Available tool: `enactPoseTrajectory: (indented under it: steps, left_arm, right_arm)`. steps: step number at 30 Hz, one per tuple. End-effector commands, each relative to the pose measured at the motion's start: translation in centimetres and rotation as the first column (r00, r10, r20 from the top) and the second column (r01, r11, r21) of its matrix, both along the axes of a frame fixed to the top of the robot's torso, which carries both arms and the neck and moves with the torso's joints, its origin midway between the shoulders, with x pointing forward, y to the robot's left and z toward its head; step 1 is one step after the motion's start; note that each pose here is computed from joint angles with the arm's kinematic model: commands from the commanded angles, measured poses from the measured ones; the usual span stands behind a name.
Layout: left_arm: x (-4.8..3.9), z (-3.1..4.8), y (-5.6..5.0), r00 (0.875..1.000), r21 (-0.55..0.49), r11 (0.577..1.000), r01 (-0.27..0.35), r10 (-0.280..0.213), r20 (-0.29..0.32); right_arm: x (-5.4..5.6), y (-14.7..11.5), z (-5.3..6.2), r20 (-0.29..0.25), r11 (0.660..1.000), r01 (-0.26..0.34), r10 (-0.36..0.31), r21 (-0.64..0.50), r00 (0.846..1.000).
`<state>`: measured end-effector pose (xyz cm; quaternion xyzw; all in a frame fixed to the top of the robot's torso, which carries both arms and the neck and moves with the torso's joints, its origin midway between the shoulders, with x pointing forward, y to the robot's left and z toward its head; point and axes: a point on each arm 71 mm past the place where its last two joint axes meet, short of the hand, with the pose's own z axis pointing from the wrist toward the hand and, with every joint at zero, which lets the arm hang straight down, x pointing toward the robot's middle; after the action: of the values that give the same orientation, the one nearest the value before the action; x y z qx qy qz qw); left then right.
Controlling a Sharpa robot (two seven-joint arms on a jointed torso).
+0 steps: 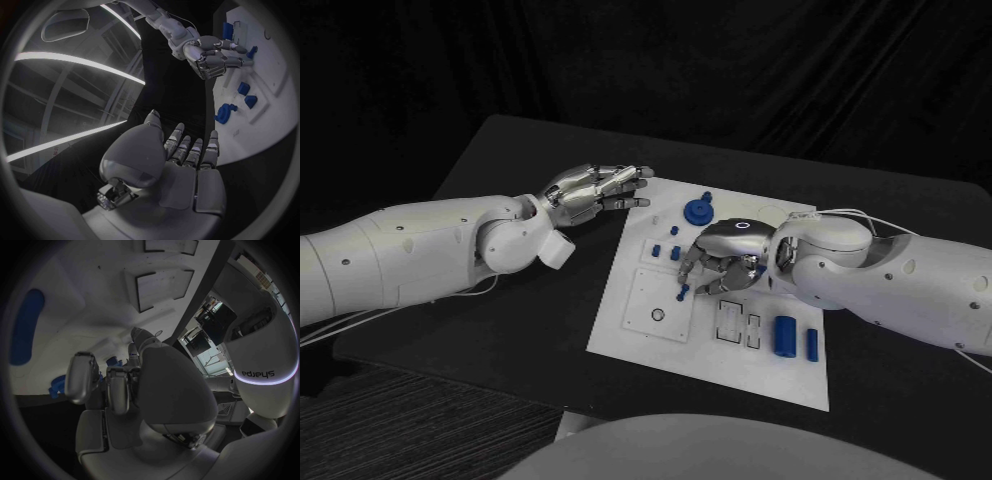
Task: Assemble the parts on the task board
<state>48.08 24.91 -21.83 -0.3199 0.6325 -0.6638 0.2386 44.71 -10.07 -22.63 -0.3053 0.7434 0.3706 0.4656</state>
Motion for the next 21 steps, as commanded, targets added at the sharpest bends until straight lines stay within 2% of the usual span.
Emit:
enactPoseTrajectory:
  steps: [1,21]
  left_arm:
    - [-0.07,0.08,-0.2,1.0,-0.019,1.0,0.01,-0.01,0.003]
    - [-0.02,0.02,-0.27,1.0,-0.015,1.0,0.014,-0.014,-0.002]
  right_arm:
    - [-0.03,-0.01,-0.23,-0.014,1.0,0.006,-0.006,-0.003,1.0]
    - [-0.06,-0.22,-0.39,-0.045,1.0,0.017,-0.017,-0.001,0.999]
